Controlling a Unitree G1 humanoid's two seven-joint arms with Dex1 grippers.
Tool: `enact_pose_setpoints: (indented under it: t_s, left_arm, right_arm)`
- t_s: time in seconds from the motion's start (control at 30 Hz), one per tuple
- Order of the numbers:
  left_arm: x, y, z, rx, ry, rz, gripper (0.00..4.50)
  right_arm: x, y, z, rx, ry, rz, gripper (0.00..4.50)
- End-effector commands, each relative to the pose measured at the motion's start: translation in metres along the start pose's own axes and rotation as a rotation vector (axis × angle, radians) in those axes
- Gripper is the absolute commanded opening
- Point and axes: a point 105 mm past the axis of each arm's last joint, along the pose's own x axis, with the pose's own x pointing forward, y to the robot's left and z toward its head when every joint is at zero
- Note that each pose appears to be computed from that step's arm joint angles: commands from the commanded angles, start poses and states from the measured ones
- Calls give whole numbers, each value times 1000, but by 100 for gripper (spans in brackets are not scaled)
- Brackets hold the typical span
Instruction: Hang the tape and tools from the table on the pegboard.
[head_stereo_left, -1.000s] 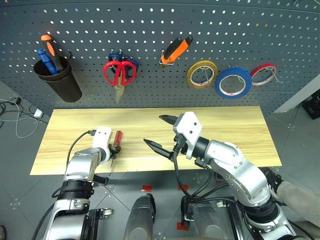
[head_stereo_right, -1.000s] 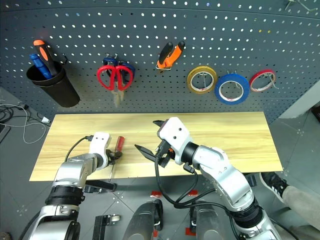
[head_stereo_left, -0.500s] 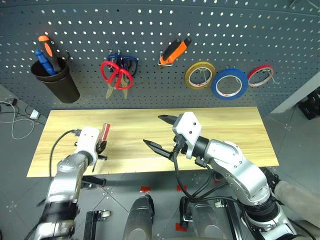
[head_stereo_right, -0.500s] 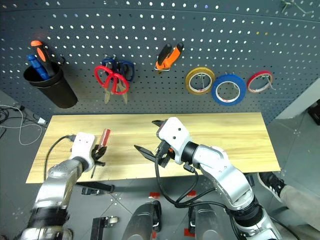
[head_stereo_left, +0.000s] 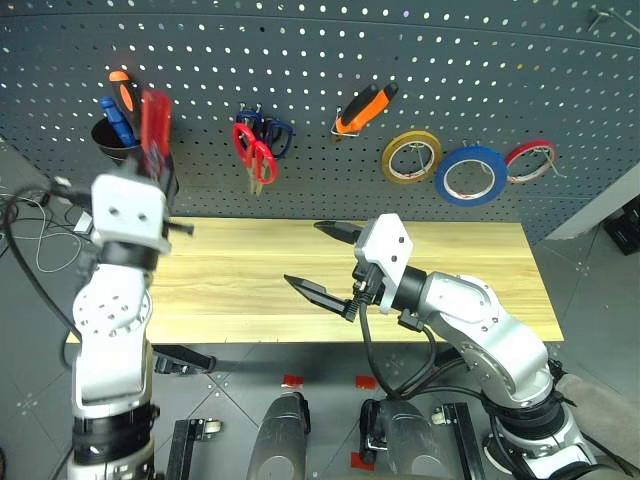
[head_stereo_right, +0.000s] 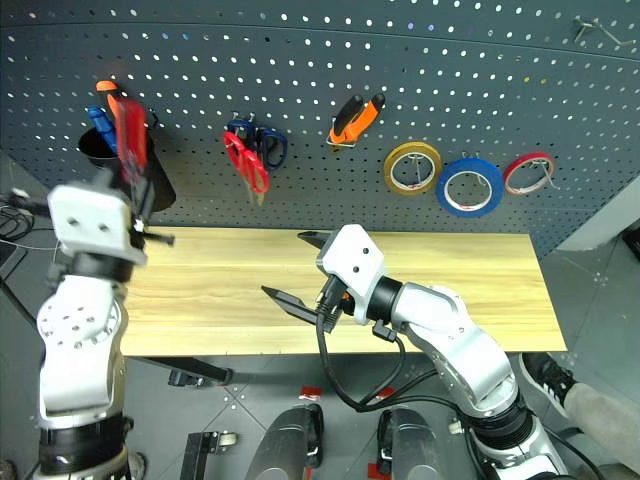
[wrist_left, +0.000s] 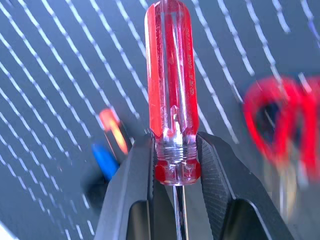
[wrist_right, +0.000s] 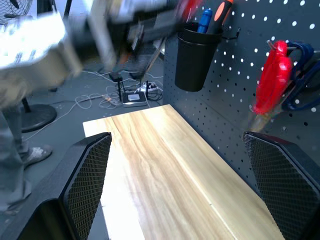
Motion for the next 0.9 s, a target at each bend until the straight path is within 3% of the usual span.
enact_pose_setpoints:
  t_s: [0.03,0.17,0.33,0.63,0.9]
  left_arm:
    - [18,31,45,2,-137,108,88]
    - [37,55,54,-42,-162,189,88]
    - [53,75,37,-63,-150,250,88]
    - [85,55,-7,-132,-121,244,88]
    - [85,51,-24,-168,-102,267,88]
  right_arm:
    - [-3,2,17,-27,-56,15,450]
    - [1,4,19,-29,-61,20,450]
    - [7,4,23,-42,-73,29,450]
    - [15,4,30,-64,-96,44,450]
    - [16,6,32,-66,-101,48,450]
